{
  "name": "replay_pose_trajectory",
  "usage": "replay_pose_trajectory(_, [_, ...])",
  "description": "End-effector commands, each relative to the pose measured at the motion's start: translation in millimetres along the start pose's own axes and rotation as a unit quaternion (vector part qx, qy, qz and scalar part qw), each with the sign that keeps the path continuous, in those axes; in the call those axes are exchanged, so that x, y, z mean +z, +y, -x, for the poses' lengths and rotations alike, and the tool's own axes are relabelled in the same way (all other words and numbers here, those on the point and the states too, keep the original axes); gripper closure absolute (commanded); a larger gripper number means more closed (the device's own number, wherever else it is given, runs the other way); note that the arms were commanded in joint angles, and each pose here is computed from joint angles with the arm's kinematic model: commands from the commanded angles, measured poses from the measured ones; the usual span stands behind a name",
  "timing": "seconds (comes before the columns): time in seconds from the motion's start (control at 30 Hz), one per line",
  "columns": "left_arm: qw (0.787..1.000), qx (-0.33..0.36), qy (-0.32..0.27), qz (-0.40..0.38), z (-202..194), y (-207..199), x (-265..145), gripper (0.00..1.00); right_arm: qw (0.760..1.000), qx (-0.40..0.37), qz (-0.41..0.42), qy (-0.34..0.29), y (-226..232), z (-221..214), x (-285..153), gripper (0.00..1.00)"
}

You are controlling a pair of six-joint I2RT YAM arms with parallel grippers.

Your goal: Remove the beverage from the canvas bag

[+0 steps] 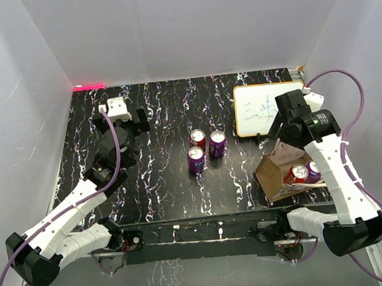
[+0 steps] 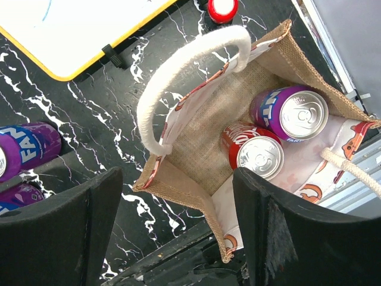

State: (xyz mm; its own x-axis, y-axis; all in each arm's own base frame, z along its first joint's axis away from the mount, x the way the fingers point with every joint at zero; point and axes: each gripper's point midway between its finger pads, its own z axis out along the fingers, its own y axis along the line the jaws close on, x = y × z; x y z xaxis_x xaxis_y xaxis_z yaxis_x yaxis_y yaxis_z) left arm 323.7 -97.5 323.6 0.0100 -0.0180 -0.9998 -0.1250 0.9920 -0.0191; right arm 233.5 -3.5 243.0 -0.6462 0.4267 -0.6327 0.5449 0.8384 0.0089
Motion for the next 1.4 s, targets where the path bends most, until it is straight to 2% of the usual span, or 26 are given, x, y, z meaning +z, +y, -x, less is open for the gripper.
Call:
replay_pose_trajectory(0.0, [1.0,-0.014,-0.019,0.003,12.5,3.1,-4.8,0.03,0.999,0.024,-0.008,-0.026,-11.3,5.3,-4.6,0.24])
replay_pose_trajectory(0.33, [1.0,-0.014,-0.018,-0.001,12.2,0.3,-5.8,0.03,0.997,0.043,-0.047,-0.044,-42.8,-2.3,-4.2,0.26])
replay_pose_trajectory(0.67, [1.0,-0.013,-0.017,-0.004,10.6,-1.8,-6.1,0.03,0.996,0.047,-0.064,-0.041,-54.4,-9.4,-0.5,0.27])
replay_pose_trajectory(1.13, [1.0,-0.014,-0.021,-0.005,13.1,-1.4,-7.9,0.03,0.992,0.062,-0.108,-0.01,-63.0,-19.9,24.3,0.28])
replay_pose_trajectory(1.37, [1.0,-0.011,-0.021,-0.007,12.7,-3.4,-8.8,0.03,0.986,0.101,-0.129,0.012,-73.1,-33.0,35.1,0.28])
